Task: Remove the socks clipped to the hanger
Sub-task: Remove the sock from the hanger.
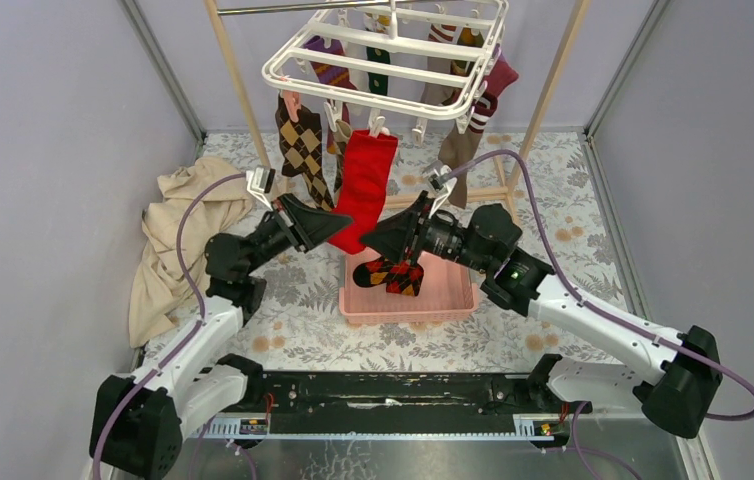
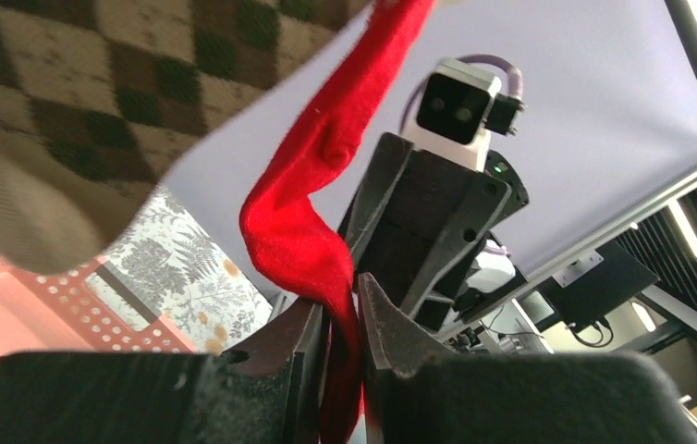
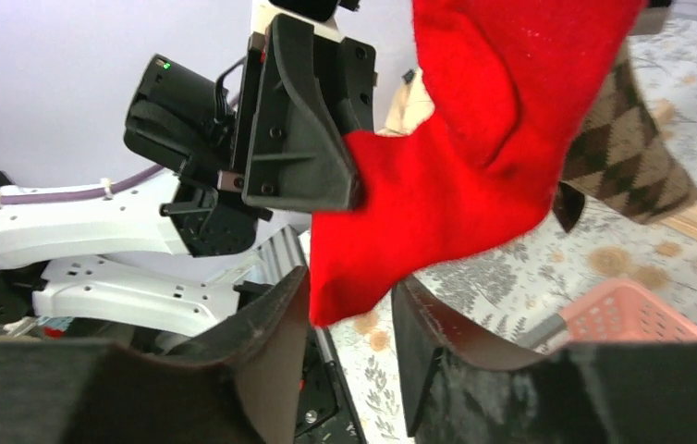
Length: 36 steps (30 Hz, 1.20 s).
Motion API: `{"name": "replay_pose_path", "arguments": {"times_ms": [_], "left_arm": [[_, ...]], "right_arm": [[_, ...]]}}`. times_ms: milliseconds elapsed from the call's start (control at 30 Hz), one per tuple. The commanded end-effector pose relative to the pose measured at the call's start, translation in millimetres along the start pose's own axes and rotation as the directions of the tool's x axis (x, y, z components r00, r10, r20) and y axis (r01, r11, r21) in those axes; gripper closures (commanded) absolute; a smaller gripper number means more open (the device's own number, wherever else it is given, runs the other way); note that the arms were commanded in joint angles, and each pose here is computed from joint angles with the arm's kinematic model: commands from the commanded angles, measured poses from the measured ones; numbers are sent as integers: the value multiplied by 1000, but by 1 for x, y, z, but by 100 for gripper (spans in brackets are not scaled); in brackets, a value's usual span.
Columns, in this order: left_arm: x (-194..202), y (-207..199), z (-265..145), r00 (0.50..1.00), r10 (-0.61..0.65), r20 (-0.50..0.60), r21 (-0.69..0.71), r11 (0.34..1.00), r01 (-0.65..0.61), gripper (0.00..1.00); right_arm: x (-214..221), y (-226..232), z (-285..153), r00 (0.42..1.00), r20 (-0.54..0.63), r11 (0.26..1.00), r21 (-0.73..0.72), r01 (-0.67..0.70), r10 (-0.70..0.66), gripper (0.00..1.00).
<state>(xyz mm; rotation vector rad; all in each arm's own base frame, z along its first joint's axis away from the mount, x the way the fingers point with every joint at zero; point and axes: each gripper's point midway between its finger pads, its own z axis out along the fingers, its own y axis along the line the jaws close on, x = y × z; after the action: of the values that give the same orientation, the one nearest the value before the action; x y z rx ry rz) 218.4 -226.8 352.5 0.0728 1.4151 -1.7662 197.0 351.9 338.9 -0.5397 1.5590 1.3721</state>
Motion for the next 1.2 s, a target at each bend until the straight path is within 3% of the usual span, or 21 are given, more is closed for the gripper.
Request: {"name": "replay_pose_path", "arguments": {"times_ms": [0, 300, 467, 700, 933, 1167], "left_arm": [[-11, -6, -3, 997, -20, -71, 12, 1000, 21, 77], [-27, -18, -8, 991, -19, -132, 61, 998, 27, 76], [-25, -17, -10, 988, -23, -152, 61, 998, 33, 75], [-20, -22, -14, 985, -24, -169, 74, 997, 37, 75], [-17, -20, -16, 984, -25, -175, 64, 997, 37, 75], [-16, -16, -17, 984, -31, -177, 58, 997, 42, 75]], "right_arm": [[-46, 13, -13, 987, 97, 990, 63, 123, -129, 51], [-110, 38, -25, 924, 251, 957, 90, 275, -289, 50], [-145, 42, -10, 886, 335, 948, 122, 295, -319, 56], [-164, 22, 18, 862, 344, 925, 215, 312, -371, 64], [-178, 13, 8, 825, 396, 906, 299, 300, -404, 71], [-190, 19, -5, 798, 421, 894, 322, 312, -430, 69]]}}
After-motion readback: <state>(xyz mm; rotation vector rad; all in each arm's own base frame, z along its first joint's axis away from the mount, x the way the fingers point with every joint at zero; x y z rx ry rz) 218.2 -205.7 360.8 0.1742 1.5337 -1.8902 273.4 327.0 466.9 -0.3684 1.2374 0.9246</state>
